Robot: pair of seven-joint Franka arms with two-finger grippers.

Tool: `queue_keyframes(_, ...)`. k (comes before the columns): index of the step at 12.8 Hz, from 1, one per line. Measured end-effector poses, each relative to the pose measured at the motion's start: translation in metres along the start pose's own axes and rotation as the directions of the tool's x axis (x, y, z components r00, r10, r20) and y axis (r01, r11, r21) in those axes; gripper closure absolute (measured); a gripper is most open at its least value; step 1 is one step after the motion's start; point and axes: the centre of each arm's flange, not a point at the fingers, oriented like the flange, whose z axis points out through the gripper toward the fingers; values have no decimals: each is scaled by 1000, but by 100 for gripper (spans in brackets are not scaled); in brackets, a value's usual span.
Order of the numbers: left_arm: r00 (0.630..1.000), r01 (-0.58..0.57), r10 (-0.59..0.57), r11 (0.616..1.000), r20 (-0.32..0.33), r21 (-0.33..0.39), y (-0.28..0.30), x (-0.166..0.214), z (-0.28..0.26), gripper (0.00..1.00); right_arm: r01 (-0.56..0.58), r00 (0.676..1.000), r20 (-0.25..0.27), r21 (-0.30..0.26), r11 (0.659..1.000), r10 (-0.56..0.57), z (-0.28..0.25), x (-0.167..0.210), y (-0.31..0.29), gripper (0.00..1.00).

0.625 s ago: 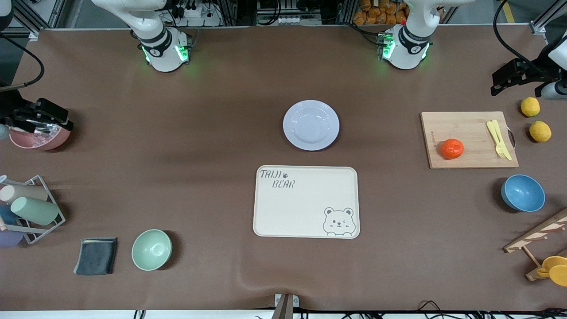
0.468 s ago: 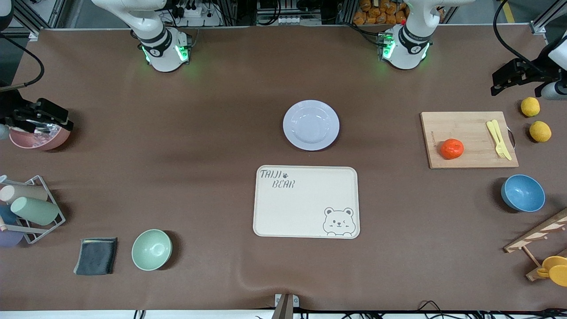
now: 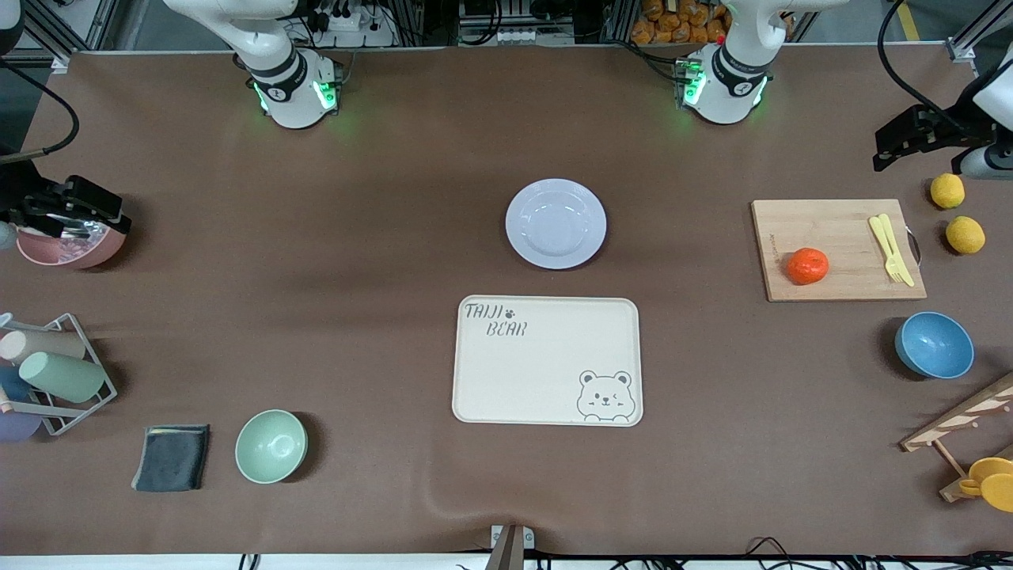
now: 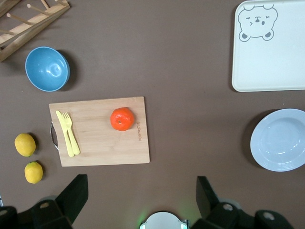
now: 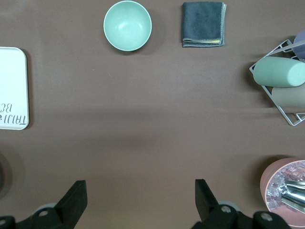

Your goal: Place orange and plate with both arms

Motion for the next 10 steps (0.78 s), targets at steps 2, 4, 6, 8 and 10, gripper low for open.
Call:
queue_keyframes(2,999,28,-28,1000,33,4,16,7,14,0,0,1000,0,0,1000,0,0,0,0,0)
queue_keyframes(4,994,38,-40,999,97,23,22,14,41,0,0,1000,0,0,1000,0,0,0,0,0)
queue_keyframes(6,984,26,-42,995,171,95,19,19,81,0,-2,1000,1,0,1000,2,0,0,0,0)
queue_keyframes(8,980,-6,-24,988,196,152,23,26,121,0,-2,1000,1,0,1000,2,1,0,1,0)
queue_keyframes(10,981,-21,-10,987,194,158,24,29,156,0,-2,1000,1,0,1000,2,1,1,1,0)
